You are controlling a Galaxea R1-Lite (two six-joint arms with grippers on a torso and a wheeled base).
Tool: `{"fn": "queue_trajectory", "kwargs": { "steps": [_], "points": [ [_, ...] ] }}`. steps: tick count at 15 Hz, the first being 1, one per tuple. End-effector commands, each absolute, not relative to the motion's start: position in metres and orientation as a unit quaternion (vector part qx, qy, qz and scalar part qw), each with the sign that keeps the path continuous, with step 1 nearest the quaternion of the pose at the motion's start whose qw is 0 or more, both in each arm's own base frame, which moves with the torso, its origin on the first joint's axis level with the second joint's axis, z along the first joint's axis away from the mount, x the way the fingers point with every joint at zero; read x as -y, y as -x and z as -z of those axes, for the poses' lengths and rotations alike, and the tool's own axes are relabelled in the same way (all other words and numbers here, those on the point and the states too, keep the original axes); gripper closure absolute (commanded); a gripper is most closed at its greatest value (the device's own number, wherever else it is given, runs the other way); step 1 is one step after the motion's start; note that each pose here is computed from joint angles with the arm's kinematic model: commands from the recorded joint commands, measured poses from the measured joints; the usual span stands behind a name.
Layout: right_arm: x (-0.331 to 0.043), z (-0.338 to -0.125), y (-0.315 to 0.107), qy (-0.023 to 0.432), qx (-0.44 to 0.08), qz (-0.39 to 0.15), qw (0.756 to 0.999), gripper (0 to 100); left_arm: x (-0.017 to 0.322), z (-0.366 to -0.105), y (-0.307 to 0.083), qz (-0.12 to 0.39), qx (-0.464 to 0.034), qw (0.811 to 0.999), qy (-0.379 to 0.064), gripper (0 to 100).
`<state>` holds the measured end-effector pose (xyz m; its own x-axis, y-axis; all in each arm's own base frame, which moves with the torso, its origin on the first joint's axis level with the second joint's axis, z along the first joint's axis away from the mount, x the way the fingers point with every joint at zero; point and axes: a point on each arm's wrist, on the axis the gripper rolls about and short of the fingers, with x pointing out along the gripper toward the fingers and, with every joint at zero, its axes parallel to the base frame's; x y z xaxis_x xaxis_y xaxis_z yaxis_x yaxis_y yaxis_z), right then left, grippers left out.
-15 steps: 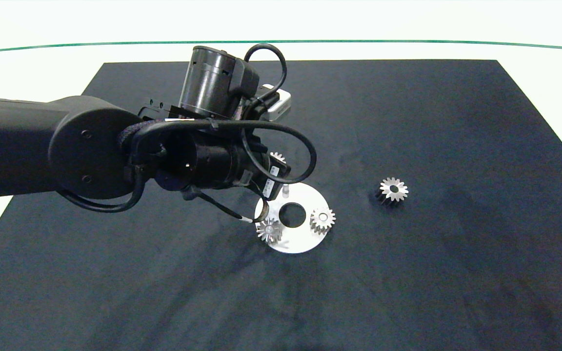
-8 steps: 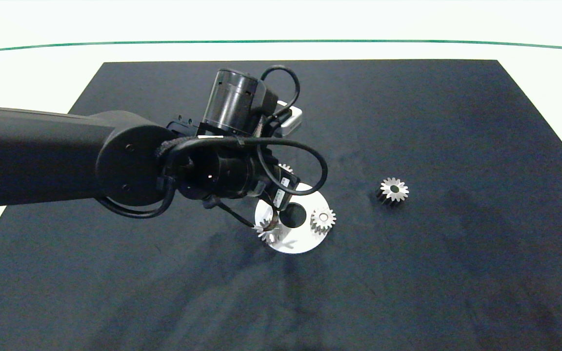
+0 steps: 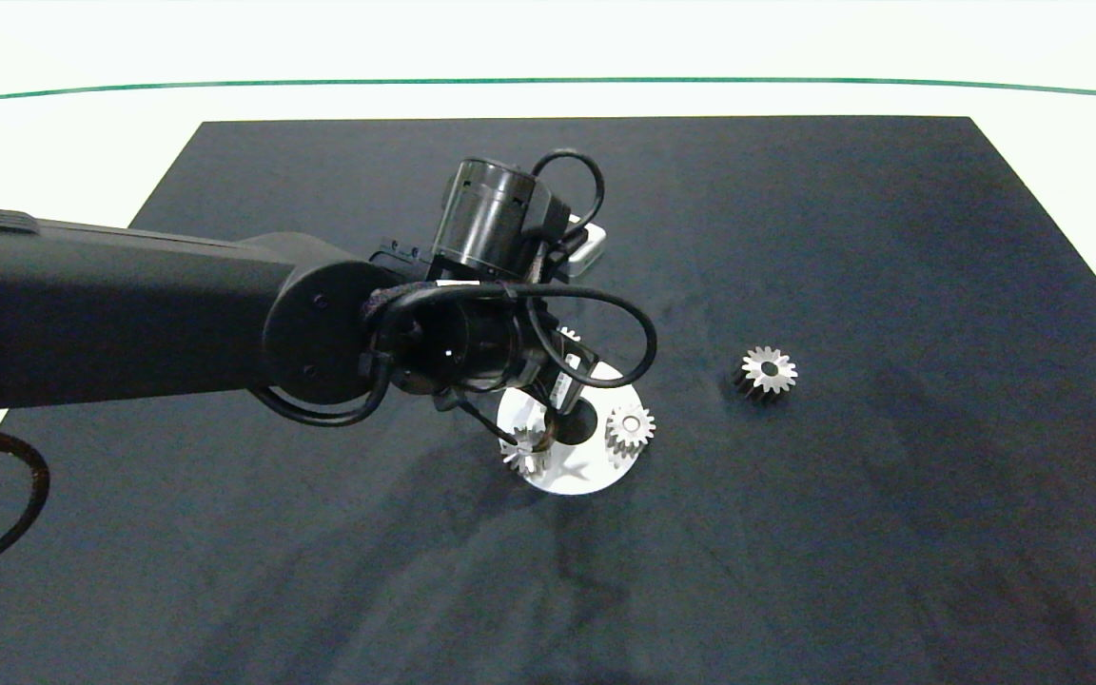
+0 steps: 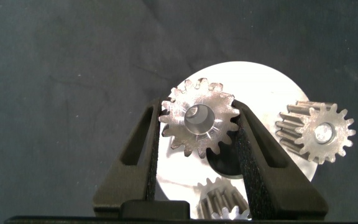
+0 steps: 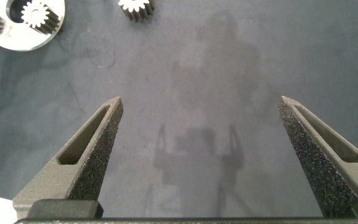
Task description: Remove an incorrectly installed larger gear and replace it with the correct smaller gear
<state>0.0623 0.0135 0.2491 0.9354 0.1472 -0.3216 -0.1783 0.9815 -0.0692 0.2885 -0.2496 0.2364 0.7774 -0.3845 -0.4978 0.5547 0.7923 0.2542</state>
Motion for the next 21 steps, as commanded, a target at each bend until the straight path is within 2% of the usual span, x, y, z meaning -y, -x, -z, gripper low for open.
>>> {"fn": "queue_trajectory", "kwargs": {
  "steps": [1, 17, 18, 21],
  "points": [
    [-0.014, -0.249, -0.062, 0.049, -0.160, -0.084, 0.982, 0, 0.251, -0.234, -0.291, 0.253, -0.218, 0.922, -0.199, 90],
    [-0.014, -0.246, -0.062, 0.049, -0.165, -0.084, 0.982, 0, 0.244, -0.226, -0.300, 0.240, -0.231, 0.921, -0.202, 90],
    [-0.014, -0.247, -0.062, 0.049, -0.164, -0.084, 0.982, 0, 0.244, -0.225, -0.299, 0.241, -0.233, 0.920, -0.203, 0],
    [-0.013, -0.246, -0.061, 0.048, -0.162, -0.084, 0.982, 0, 0.245, -0.226, -0.299, 0.241, -0.232, 0.921, -0.201, 0]
  ]
}}
